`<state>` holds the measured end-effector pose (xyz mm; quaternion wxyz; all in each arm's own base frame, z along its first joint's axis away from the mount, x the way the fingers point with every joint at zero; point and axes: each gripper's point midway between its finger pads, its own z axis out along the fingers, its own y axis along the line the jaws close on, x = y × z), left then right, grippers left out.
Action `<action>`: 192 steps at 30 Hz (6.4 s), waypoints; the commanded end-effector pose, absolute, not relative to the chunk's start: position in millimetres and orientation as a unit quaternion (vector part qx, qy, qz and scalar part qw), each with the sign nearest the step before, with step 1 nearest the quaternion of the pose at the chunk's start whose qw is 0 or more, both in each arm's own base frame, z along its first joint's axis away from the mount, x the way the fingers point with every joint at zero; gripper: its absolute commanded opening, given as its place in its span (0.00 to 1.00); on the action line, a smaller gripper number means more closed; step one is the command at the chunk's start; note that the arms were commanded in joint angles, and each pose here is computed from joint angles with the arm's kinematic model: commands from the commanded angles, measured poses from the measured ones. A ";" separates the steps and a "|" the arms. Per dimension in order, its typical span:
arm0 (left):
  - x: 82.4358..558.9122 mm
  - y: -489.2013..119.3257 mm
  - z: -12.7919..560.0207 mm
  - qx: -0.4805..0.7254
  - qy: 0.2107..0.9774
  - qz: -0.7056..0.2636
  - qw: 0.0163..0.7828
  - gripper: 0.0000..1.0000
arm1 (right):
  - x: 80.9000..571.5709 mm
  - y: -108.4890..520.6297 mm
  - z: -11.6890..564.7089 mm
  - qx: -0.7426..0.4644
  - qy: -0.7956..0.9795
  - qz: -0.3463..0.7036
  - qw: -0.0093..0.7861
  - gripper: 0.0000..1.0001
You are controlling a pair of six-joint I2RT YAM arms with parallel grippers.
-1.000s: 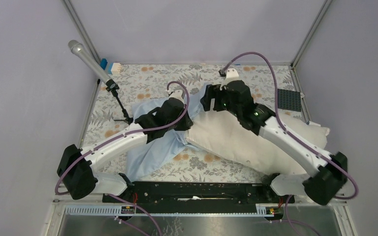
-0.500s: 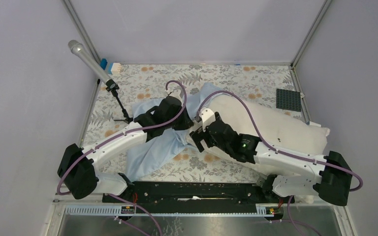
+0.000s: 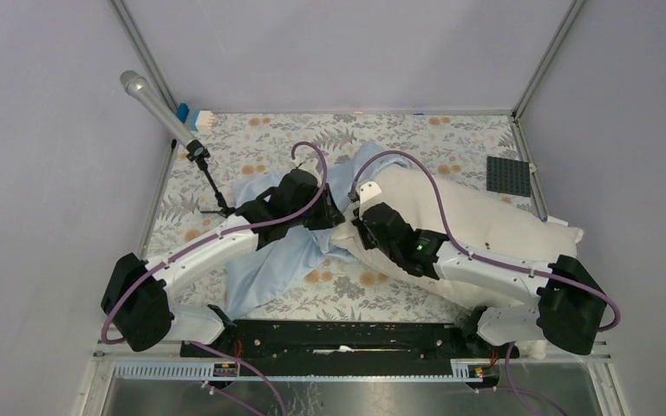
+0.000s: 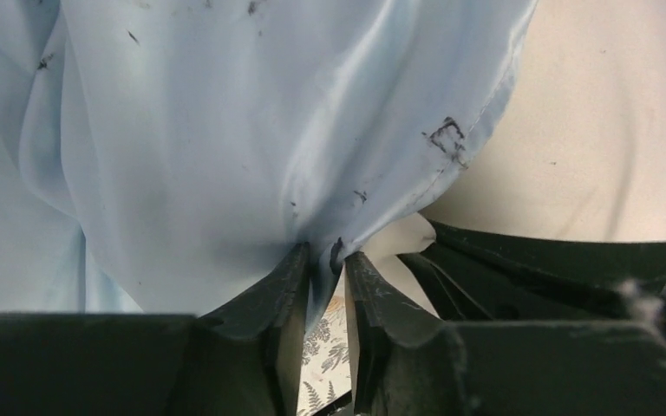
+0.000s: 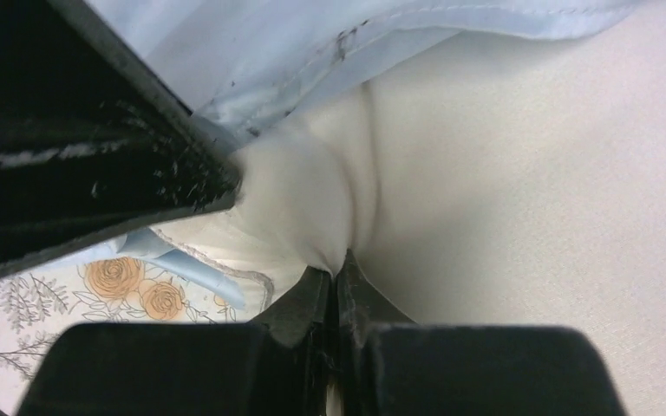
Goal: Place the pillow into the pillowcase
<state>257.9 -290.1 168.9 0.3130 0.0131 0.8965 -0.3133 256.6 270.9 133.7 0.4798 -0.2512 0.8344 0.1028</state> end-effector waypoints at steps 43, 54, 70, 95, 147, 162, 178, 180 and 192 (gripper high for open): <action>197.7 -269.8 199.3 0.107 0.892 -0.294 0.327 0.00 | 308.2 248.4 143.2 -0.069 0.887 0.140 0.435 0.00; 188.4 -275.5 229.4 0.121 0.873 -0.336 0.333 0.00 | 311.5 249.3 140.6 -0.033 0.888 0.159 0.430 0.00; 189.1 -352.7 317.1 0.112 0.773 -0.538 0.316 0.00 | 298.5 316.2 130.4 -0.004 0.859 0.336 0.386 0.00; 219.2 -339.4 186.5 0.032 0.849 -0.466 0.248 0.00 | 290.6 187.2 256.8 0.001 0.843 0.116 0.526 0.95; 223.3 -214.9 136.4 -0.114 0.901 -0.216 0.359 0.84 | 366.7 102.9 254.8 0.180 0.825 0.149 0.514 0.00; 257.3 -177.6 36.5 -0.205 0.919 -0.060 0.333 0.77 | 358.4 106.6 253.1 0.168 0.831 0.167 0.503 0.00; 473.6 -173.5 111.1 -0.214 0.879 -0.062 0.421 0.00 | 332.4 128.2 249.3 0.124 0.857 0.214 0.451 0.00; 503.1 -172.5 125.6 -0.202 0.879 -0.058 0.428 0.00 | 330.2 139.4 246.7 0.116 0.861 0.238 0.435 0.00; 508.6 -187.7 232.0 -0.089 0.865 -0.143 0.472 0.79 | 409.3 187.4 276.1 0.159 0.823 0.276 0.470 0.00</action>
